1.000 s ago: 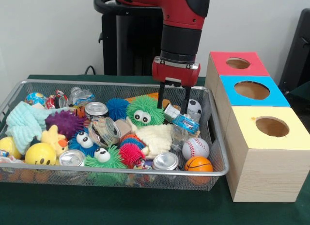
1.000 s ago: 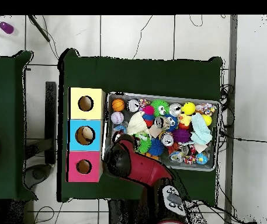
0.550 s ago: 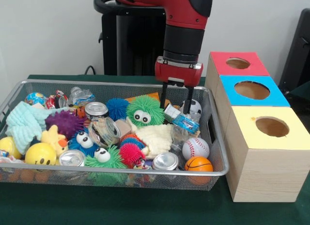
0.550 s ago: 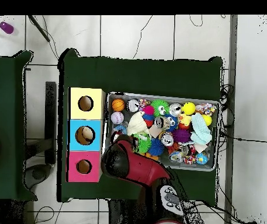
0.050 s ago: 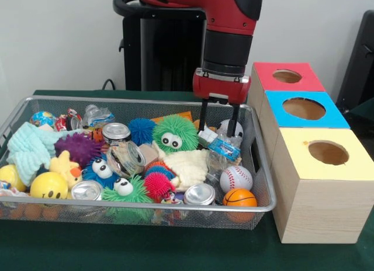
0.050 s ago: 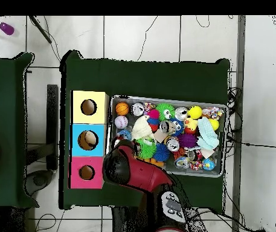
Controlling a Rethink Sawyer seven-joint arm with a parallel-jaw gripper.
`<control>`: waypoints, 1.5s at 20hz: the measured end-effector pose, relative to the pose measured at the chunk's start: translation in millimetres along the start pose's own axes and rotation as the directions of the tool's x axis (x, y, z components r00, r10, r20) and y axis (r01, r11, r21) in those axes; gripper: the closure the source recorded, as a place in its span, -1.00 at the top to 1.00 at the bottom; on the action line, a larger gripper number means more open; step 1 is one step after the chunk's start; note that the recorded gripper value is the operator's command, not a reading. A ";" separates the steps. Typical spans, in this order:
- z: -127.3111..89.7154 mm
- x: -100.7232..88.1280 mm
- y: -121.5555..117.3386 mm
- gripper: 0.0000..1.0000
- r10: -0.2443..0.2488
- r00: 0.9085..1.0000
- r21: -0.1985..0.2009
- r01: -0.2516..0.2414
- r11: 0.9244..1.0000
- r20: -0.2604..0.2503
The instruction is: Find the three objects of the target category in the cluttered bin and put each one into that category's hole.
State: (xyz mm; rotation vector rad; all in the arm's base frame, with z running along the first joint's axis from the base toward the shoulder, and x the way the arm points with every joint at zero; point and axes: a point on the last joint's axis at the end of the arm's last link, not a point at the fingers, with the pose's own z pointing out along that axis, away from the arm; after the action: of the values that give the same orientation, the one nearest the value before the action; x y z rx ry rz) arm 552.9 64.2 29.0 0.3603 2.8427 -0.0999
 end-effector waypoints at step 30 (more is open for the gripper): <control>26.8 6.1 -25.7 1.00 0.053 0.991 0.033 -0.058 0.998 0.119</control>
State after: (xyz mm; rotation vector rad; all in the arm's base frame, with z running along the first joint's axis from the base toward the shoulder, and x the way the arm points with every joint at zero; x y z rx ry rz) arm 547.6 38.1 2.4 0.4263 2.7147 -0.1568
